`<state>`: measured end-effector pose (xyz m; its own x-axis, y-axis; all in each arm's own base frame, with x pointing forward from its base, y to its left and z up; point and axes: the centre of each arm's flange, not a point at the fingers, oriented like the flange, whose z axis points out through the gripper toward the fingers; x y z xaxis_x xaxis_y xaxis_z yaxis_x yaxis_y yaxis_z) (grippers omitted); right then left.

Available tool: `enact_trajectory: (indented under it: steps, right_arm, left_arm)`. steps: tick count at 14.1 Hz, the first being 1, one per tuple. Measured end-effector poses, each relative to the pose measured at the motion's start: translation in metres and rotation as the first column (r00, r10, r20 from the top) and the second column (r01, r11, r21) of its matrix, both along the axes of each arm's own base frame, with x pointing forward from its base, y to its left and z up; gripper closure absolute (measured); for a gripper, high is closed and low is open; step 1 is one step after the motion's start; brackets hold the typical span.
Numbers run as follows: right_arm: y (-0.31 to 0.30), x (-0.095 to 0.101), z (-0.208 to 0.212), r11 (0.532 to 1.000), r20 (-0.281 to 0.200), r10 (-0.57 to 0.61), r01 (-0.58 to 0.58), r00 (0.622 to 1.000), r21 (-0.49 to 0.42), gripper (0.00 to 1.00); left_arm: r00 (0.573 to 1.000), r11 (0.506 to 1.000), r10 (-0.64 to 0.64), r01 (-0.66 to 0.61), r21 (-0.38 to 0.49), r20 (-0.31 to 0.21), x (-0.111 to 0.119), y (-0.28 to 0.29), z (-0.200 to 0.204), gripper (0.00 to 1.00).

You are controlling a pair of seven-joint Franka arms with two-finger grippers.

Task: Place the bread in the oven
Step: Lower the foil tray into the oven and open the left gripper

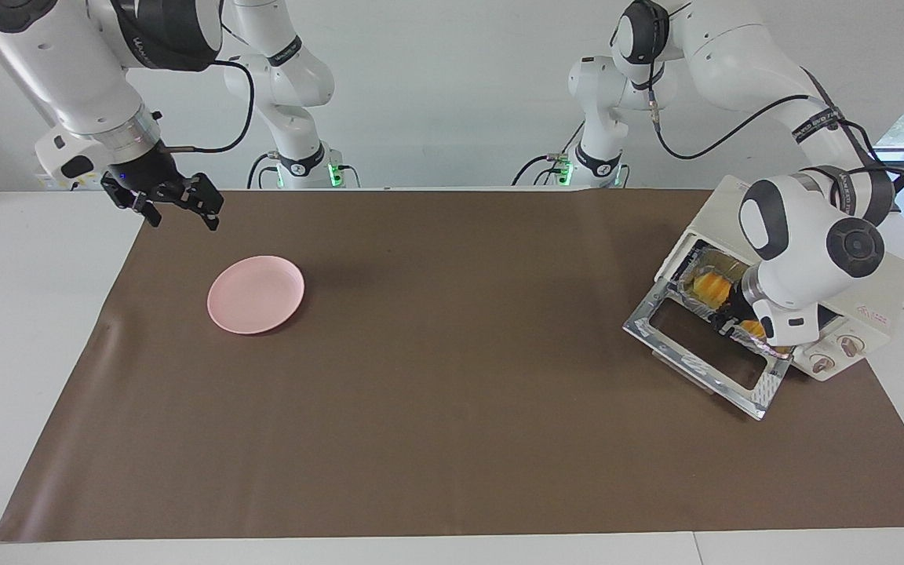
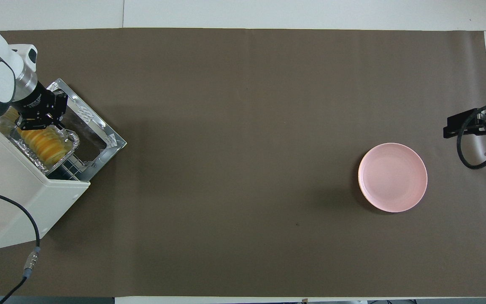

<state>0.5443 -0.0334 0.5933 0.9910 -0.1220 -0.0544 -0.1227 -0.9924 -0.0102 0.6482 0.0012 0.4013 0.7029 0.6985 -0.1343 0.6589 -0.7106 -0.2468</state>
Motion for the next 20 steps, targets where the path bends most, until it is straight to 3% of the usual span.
enact_trajectory:
  steps: [20]
  right_arm:
    - [0.0,0.0,0.0,1.0,0.0,0.0,0.0,1.0,0.0,0.0]
  left_arm:
    - [1.0,1.0,-0.019,0.018,0.022,0.012,-0.011,0.024,-0.01,0.98]
